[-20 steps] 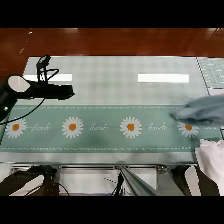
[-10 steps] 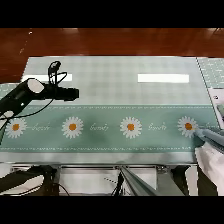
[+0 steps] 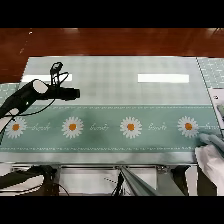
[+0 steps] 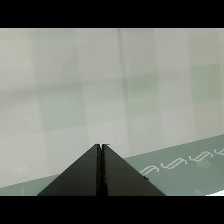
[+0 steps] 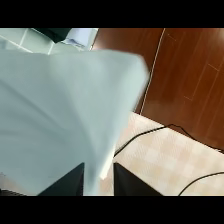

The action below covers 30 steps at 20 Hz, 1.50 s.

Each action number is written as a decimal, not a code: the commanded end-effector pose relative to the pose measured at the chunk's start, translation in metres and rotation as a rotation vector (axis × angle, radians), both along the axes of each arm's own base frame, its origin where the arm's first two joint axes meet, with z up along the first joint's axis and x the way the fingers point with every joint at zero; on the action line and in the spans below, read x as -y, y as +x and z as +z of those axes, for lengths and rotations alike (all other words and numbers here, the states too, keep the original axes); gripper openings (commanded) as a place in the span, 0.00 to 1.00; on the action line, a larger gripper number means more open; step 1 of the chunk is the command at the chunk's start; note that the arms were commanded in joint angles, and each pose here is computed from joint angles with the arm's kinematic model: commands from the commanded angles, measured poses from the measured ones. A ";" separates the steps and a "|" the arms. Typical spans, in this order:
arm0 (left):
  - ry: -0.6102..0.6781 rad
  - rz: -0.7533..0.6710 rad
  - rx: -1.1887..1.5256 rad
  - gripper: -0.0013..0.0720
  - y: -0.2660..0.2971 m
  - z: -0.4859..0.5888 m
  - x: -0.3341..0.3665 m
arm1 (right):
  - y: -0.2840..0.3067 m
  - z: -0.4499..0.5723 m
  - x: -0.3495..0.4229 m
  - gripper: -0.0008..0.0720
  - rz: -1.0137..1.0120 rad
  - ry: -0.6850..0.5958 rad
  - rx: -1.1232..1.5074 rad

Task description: Fold the shirts.

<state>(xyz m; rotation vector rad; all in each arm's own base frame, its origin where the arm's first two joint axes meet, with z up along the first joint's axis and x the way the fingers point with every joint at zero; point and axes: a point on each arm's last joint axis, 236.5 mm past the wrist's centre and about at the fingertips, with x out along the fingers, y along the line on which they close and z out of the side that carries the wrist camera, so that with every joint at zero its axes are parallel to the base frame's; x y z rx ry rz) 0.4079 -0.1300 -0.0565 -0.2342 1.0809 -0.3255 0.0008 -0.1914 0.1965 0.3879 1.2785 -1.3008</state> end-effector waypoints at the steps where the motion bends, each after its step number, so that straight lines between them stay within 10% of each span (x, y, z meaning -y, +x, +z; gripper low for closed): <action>1: 0.002 -0.001 0.005 0.05 0.001 0.000 0.000 | -0.009 0.005 0.001 0.41 0.007 -0.011 -0.045; 9: -0.035 -0.046 0.171 0.06 0.017 0.099 0.008 | 0.091 0.016 0.017 0.41 0.294 -0.113 0.297; 13: -0.019 -0.163 0.419 0.77 0.015 0.218 0.019 | 0.244 0.072 -0.052 0.49 0.652 0.019 0.963; 16: 0.006 -0.245 0.509 0.81 -0.004 0.273 0.034 | 0.301 0.096 -0.124 0.53 0.920 0.280 1.196; 20: 0.222 -0.255 0.283 0.81 -0.043 0.236 0.027 | 0.299 -0.011 -0.151 0.55 1.104 0.454 0.684; 22: 0.382 -0.276 0.173 0.81 -0.062 0.211 0.017 | 0.296 -0.054 -0.158 0.75 1.172 0.478 0.444; 24: 0.417 -0.336 0.112 0.99 -0.076 0.195 0.029 | 0.303 -0.077 -0.177 0.76 1.251 0.499 0.332; 30: 0.406 -0.280 -0.036 0.99 -0.085 0.162 0.044 | 0.320 -0.107 -0.225 0.76 1.390 0.563 0.230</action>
